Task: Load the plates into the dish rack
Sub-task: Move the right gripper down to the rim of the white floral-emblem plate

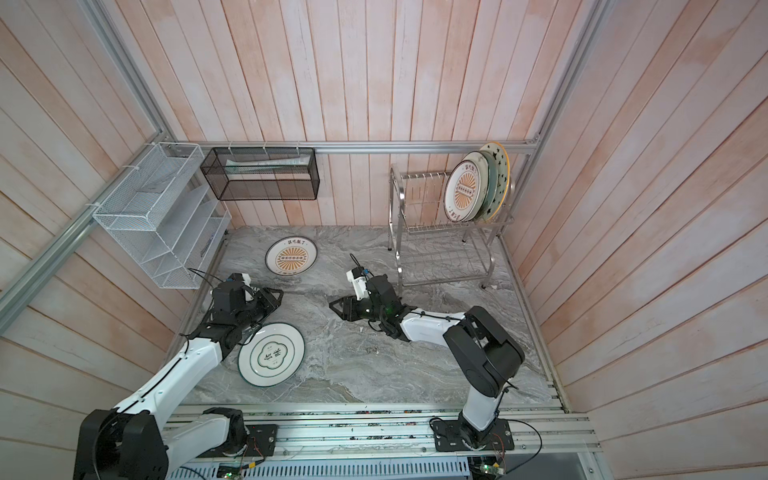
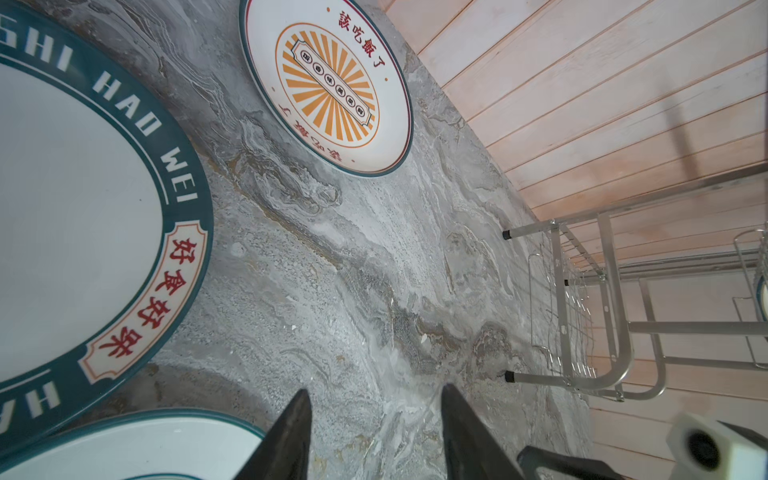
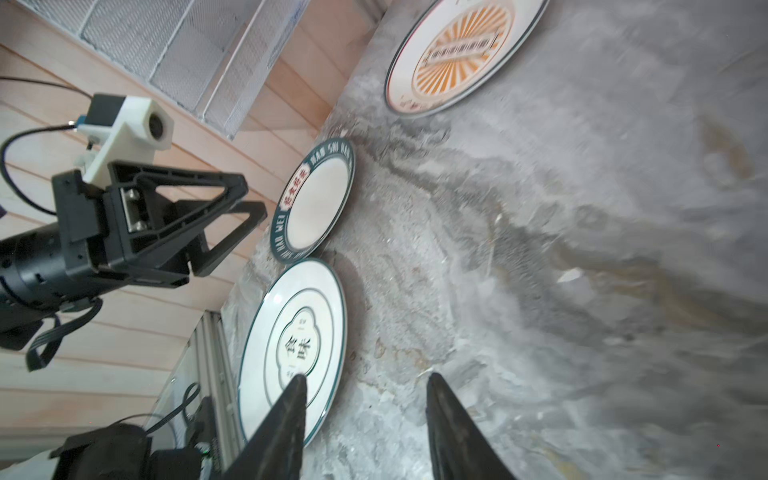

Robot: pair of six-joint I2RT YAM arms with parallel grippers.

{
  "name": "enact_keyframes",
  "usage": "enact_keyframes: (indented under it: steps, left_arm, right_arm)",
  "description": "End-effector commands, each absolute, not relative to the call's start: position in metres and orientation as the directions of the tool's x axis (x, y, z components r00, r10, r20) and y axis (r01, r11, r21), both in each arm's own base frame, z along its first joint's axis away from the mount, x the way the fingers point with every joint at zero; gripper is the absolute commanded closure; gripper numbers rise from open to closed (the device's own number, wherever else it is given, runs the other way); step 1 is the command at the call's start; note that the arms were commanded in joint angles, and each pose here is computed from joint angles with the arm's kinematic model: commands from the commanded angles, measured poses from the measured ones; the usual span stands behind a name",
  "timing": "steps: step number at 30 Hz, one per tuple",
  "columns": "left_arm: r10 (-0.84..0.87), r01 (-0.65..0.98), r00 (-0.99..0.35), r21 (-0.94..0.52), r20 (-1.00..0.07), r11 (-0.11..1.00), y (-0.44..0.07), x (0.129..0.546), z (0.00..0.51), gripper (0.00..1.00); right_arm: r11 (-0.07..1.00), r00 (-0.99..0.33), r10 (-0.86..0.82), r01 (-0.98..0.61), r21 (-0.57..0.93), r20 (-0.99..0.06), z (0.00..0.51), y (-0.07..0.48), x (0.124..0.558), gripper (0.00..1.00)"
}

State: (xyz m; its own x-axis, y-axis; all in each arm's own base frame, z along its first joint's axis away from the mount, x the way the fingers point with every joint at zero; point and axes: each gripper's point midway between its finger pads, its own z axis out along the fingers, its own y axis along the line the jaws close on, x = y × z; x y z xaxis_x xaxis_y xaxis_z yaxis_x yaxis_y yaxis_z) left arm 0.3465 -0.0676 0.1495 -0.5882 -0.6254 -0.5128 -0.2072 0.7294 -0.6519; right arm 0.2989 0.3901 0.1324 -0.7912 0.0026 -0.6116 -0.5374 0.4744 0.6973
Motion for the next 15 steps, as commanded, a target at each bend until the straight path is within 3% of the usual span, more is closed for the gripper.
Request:
enact_keyframes:
  steps: [1,15]
  left_arm:
    - [-0.615,-0.202,-0.615,-0.656,-0.493,0.727,-0.071,0.345,0.143,0.48]
    - [-0.605,-0.179,-0.632,-0.668,-0.485,0.722,-0.076,0.347,0.142,0.48]
  right_arm:
    - [0.392,-0.863,-0.039,-0.477,0.787,-0.504,0.125,0.413,0.279,0.54]
    - [0.338,-0.938,-0.122,-0.347,0.875,-0.325,0.087,0.451,0.255,0.56]
